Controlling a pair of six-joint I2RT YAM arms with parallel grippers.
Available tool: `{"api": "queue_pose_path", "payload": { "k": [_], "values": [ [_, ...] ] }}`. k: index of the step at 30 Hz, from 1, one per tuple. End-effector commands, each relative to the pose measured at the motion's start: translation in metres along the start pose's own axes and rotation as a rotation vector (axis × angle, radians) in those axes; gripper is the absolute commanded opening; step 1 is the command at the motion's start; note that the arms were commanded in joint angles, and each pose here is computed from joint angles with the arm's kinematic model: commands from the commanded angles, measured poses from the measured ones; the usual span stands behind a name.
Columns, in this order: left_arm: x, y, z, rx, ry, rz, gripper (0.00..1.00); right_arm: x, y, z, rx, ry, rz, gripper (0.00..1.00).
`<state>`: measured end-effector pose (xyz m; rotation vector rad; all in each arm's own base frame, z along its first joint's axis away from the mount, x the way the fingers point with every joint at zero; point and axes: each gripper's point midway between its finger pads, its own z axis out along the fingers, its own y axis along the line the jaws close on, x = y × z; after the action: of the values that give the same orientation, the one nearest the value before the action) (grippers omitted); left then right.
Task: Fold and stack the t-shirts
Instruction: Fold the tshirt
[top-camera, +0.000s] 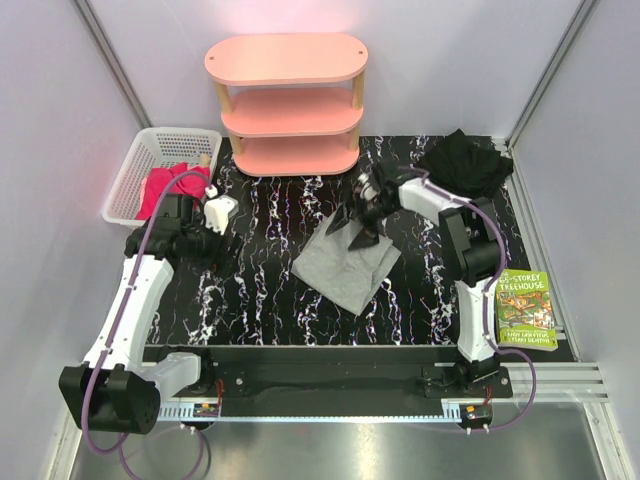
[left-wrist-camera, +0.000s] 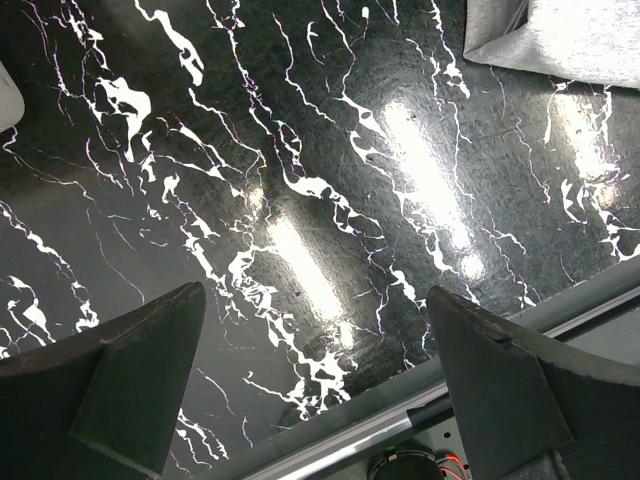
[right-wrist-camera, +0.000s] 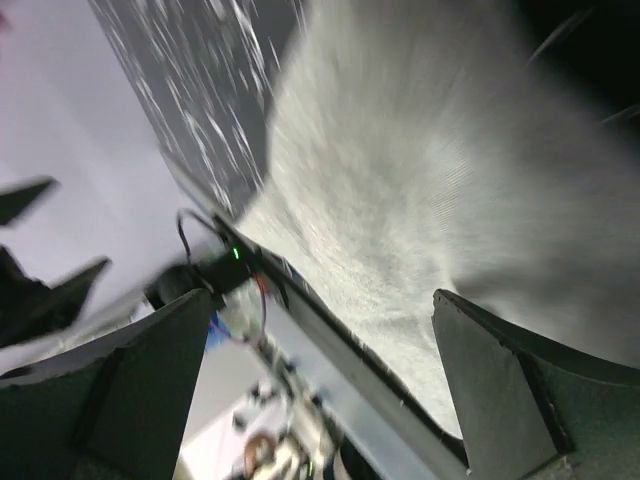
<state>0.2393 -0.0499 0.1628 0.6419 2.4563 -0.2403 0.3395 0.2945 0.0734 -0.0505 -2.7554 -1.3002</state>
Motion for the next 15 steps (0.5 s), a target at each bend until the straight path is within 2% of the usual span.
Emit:
{"api": "queue_pose_path", "payload": {
  "k": [1,2,6,10,15],
  "values": [
    [-0.018,0.005,-0.017,-0.039,-0.058,0.035,0.99,-0.077,0.019,-0.088,-0.009,-0.288,-0.093,1.00],
    [-0.019,0.005,-0.019,-0.040,-0.062,0.038,0.99,-0.091,0.013,-0.102,0.005,-0.326,-0.101,1.00],
    [-0.016,-0.007,-0.024,0.009,-0.071,0.037,0.99,-0.107,-0.045,-0.091,0.167,-0.293,-0.055,1.00],
    [-0.017,-0.041,-0.021,0.139,-0.049,0.047,0.99,-0.109,-0.067,-0.078,0.158,-0.237,-0.015,1.00],
    [-0.039,-0.074,-0.011,0.234,-0.012,0.112,0.99,-0.100,-0.084,-0.065,0.159,-0.191,0.035,1.00]
  ]
}}
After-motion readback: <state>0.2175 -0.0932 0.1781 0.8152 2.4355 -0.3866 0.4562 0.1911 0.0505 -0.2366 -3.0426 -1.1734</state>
